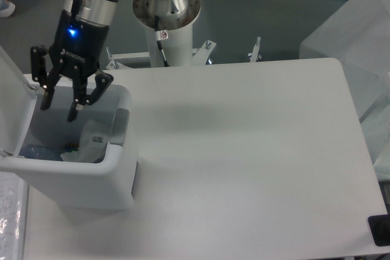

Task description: Place the trash in the trash can

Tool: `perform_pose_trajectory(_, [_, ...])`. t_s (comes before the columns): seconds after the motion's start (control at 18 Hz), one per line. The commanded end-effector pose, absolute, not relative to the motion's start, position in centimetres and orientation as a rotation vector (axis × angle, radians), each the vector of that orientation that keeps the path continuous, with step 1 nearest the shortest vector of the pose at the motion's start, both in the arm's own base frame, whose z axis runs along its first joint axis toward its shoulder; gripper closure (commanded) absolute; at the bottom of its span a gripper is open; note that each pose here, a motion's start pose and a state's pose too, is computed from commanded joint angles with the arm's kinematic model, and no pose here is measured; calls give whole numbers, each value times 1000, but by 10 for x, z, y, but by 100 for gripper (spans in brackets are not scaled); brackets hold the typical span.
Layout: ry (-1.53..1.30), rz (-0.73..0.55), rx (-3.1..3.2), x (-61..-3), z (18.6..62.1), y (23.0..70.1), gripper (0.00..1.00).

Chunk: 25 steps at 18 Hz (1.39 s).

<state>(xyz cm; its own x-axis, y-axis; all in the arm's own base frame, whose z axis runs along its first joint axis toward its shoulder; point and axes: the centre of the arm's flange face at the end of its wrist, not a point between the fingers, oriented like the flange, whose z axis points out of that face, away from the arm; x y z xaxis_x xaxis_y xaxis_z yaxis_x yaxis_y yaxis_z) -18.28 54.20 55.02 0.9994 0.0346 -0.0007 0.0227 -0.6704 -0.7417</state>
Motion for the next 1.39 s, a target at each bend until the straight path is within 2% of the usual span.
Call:
perform_pose_trajectory(0.17, [23,258,-2350,-240,550,529,0])
perform_pose_trajectory(0.39, [13,407,-2432,-308,530,510,0])
perform_pose_trajectory(0.56, [50,493,-2490,-338,519,493,0])
perform_pose_trajectory(0.78, [22,480,-2529,-333,497,472,0])
perform_pose_trajectory(0.94, [-6,488,-2522,-333,502,460,0])
perform_pose_trajectory(1.39, [-9,498,-2511,-334,508,461,0])
